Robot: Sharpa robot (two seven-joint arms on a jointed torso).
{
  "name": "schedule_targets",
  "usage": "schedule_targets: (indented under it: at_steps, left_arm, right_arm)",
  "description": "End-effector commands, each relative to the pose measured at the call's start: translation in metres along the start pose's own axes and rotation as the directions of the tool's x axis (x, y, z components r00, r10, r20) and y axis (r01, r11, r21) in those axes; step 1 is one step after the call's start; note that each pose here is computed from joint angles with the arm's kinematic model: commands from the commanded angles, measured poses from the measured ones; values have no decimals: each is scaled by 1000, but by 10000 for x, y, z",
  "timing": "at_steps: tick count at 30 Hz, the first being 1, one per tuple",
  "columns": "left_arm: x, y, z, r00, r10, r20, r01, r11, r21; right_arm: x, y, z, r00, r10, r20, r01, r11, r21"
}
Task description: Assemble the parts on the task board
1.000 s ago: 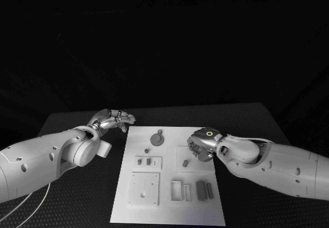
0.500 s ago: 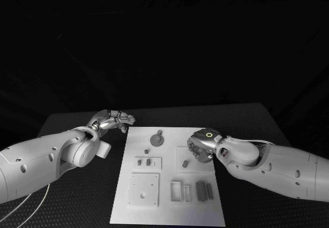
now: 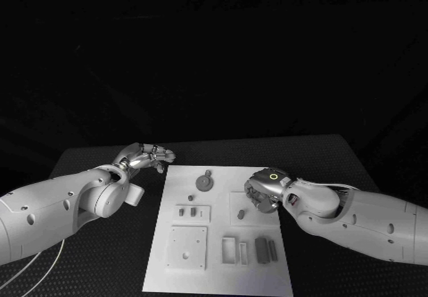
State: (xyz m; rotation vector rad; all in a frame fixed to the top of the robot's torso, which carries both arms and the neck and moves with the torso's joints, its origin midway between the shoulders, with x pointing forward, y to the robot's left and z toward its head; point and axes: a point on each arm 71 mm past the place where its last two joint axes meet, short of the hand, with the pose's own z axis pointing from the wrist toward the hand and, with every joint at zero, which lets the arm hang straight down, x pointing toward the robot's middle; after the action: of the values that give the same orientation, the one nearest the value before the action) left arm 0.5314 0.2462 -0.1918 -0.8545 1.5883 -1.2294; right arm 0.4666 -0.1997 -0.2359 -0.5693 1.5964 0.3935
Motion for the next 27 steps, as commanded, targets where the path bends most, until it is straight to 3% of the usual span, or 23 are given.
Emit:
schedule_targets:
  at_steps: [1,20,27]
  left_arm:
    - [19,-13,6,1000,-12,-13,12,1000,6]
    - [-7,-2,8,1000,-12,-8,12,1000,2]
    - [-19,2,12,1000,-10,-4,10,1000,2]
  right_arm:
    - [-6,40,0,1000,14,-17,-14,1000,-23]
    - [-188,-37,-42,993,114,-33,-115,993,-20]
    - [-343,-7,-36,979,204,5,-204,978,-37]
